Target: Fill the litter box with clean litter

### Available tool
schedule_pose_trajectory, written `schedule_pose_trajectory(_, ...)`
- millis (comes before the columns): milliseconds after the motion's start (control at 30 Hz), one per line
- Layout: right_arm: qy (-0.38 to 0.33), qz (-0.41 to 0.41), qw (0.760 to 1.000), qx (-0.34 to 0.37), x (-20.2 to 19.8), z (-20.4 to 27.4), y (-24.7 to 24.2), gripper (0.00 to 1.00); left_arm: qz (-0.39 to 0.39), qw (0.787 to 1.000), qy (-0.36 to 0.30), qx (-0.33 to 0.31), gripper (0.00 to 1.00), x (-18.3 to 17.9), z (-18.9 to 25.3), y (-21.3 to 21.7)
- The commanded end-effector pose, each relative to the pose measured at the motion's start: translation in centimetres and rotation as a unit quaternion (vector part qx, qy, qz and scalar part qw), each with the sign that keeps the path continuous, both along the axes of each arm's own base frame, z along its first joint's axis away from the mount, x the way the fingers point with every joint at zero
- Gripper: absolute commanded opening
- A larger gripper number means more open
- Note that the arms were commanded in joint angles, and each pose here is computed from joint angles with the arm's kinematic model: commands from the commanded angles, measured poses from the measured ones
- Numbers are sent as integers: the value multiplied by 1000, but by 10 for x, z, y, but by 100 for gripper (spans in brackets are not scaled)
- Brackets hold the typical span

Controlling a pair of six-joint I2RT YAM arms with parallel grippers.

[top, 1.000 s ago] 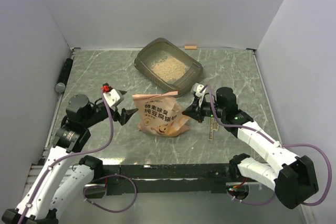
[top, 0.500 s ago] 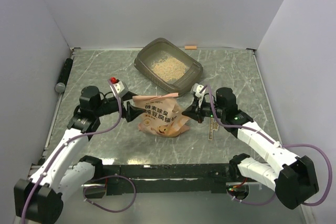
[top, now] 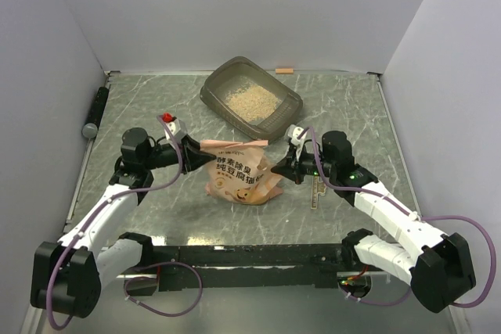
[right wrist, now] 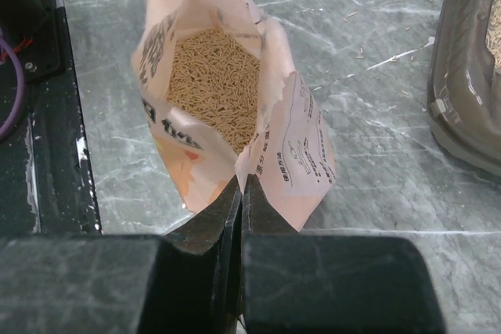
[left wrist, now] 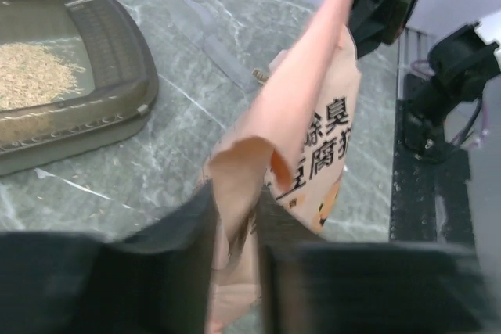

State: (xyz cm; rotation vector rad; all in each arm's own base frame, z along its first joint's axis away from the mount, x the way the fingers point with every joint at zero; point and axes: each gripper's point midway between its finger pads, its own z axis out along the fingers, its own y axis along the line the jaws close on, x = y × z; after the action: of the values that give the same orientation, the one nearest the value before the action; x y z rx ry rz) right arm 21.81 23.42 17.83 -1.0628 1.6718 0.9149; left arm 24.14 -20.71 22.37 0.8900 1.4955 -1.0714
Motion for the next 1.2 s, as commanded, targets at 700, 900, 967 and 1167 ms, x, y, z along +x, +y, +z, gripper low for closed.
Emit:
schedule_pose_trajectory(700,-15,-77,976,202,11,43,-28,72,20,998,-55,5,1,-5,14,10)
schedule_pose_trajectory(900,-42,-34,974,222,-10,46,-25,72,20,998,-55,6,1,-6,15,10)
schedule_pose_trajectory(967,-40,-24,974,220,-15,42,-25,71,21,998,-54,5,1,-6,15,10)
schedule_pose_trajectory(1167,-30,-18,972,231,-13,39,-22,68,22,998,-51,5,1,-5,14,11)
